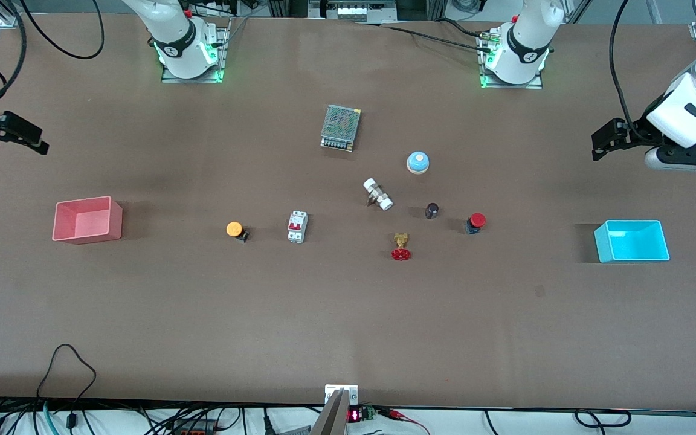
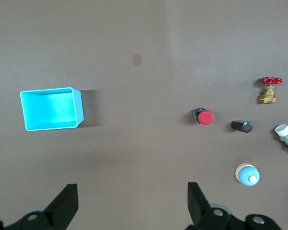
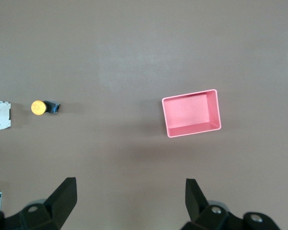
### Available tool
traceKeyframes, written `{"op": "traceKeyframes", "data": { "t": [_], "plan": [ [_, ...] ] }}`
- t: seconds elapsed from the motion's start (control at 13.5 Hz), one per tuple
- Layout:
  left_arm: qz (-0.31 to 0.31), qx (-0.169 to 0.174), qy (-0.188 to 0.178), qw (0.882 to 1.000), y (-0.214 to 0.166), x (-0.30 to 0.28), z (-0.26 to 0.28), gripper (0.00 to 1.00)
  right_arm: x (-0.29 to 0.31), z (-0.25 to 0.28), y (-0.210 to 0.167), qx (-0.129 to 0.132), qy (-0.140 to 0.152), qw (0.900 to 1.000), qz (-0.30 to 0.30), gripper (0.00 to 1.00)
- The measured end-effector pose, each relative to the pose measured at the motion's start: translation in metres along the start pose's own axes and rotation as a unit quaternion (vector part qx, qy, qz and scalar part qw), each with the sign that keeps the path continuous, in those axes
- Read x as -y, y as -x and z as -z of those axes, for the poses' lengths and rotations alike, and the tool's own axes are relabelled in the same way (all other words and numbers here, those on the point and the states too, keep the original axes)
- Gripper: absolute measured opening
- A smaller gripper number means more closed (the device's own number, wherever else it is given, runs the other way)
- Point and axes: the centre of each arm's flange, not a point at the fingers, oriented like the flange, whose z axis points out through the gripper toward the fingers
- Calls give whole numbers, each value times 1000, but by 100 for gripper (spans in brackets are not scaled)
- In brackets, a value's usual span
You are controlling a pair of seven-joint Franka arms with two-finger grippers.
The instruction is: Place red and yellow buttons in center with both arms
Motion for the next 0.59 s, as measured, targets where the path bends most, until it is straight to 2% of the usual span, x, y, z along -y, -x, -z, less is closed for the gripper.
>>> {"op": "traceKeyframes", "data": {
  "t": [0.59],
  "plan": [
    [1, -1, 0, 1000, 0, 1, 0, 100, 18, -7, -6, 3, 0, 1000, 15, 100]
  ]
}}
